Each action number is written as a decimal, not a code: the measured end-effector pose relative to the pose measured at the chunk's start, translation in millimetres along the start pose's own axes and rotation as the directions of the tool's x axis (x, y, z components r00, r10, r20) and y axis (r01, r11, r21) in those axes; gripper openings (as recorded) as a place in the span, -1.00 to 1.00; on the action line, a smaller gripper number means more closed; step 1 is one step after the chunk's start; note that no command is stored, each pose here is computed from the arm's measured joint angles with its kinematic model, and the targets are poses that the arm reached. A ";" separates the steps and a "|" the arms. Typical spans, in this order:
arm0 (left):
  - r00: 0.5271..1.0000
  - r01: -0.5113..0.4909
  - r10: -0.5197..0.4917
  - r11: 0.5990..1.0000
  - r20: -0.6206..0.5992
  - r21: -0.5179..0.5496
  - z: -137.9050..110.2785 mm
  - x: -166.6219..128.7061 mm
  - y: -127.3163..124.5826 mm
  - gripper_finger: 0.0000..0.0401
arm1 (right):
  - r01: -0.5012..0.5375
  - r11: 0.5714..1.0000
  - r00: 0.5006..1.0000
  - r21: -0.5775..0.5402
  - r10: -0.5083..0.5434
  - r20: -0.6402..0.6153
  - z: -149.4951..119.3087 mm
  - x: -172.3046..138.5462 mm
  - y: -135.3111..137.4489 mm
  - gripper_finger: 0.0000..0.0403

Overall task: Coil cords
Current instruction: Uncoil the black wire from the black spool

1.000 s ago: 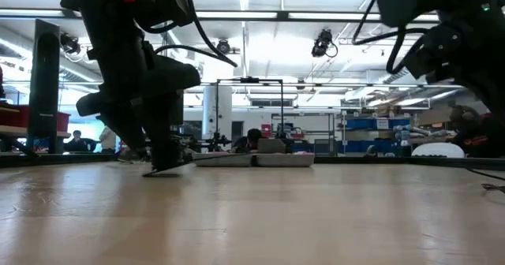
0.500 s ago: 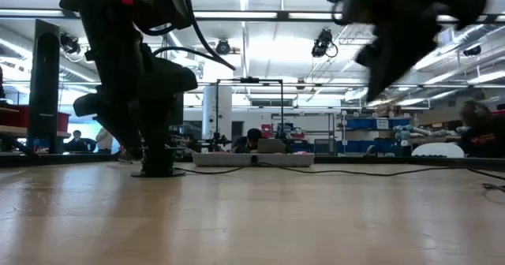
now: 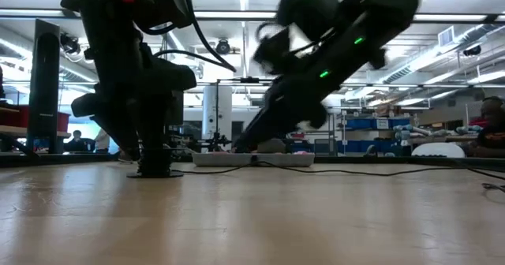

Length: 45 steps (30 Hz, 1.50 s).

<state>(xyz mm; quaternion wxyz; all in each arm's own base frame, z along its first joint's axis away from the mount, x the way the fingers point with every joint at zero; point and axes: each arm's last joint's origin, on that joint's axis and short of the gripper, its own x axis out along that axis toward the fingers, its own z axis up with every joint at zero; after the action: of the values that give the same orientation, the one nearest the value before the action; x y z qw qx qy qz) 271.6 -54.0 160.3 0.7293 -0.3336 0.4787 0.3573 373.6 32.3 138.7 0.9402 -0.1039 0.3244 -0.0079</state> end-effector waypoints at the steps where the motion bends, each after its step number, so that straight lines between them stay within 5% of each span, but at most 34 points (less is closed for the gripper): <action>1: 1.000 0.005 -0.005 1.000 -0.005 0.003 0.1 -1.0 0.1 0.11 | -0.004 1.000 1.000 0.006 0.004 -0.005 0.5 7.9 -2.4 -0.20; 11: 0.999 0.039 -0.039 0.999 0.007 0.010 3.0 -13.4 2.3 0.11 | -0.098 0.992 0.990 0.078 0.105 -0.091 4.3 58.5 -19.6 -0.28; 20: 0.999 0.043 -0.043 0.999 0.015 0.010 3.6 -13.7 1.9 0.11 | -0.117 0.985 0.972 0.124 0.139 -0.192 -6.9 62.3 -16.3 -0.95; 45: 0.997 0.062 -0.061 0.998 0.038 -0.032 3.0 -2.1 -6.3 0.11 | -0.116 0.979 0.969 0.165 0.148 -0.198 1.7 48.3 -11.3 -1.00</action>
<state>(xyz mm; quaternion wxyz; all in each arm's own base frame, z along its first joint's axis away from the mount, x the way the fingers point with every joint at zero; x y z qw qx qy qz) 277.7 -55.2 164.1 0.7432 -0.3534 0.4486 0.3486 413.3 17.6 112.9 0.9044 -0.0086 0.4261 0.0194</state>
